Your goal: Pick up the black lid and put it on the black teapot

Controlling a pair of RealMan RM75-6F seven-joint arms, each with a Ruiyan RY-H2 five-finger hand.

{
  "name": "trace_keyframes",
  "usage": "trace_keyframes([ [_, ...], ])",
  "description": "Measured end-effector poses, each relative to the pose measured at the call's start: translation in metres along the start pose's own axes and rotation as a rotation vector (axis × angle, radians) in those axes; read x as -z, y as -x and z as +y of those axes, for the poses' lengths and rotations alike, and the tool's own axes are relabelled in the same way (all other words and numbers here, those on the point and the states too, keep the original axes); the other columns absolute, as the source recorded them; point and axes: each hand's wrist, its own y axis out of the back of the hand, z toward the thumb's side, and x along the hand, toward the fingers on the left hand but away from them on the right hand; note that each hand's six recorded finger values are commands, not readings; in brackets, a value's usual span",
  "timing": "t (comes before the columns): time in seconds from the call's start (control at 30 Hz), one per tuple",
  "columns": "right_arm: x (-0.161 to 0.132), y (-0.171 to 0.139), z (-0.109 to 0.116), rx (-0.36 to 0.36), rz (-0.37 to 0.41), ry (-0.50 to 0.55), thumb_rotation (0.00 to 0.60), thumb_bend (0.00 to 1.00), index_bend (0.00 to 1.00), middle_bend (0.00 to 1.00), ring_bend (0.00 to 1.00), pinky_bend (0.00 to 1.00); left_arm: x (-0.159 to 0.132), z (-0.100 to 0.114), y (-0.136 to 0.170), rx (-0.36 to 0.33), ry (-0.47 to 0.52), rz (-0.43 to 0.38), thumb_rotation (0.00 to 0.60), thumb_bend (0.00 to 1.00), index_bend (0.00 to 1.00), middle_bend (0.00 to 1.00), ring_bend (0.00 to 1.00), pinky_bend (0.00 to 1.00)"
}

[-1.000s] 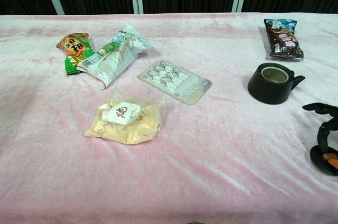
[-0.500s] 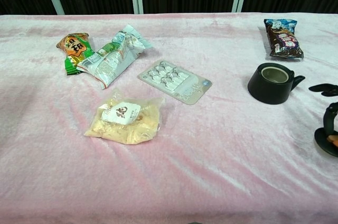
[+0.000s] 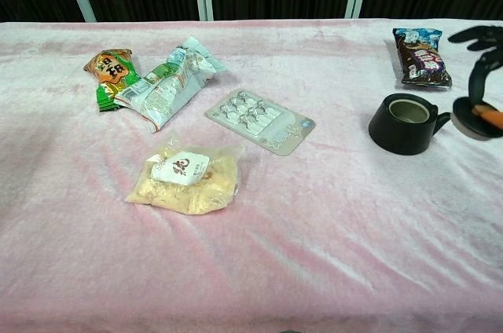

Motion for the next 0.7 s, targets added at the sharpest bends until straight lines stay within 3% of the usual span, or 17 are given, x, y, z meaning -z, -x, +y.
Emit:
trace_keyframes([
  [0.27,-0.012,0.054,0.023,-0.05,-0.03,-0.036,0.6,0.39,0.63,0.0,0.05,0.16,0.0,0.001,0.0,-0.001,0.005,0.0,0.6,0.44,0.08,0.02,0.0,0.01],
  [0.7,0.003,0.112,0.016,-0.102,-0.144,-0.048,0.6,0.39,0.63,0.0,0.05,0.16,-0.001,0.0,-0.001,0.002,0.003,-0.006,0.6,0.44,0.08,0.02,0.0,0.01],
])
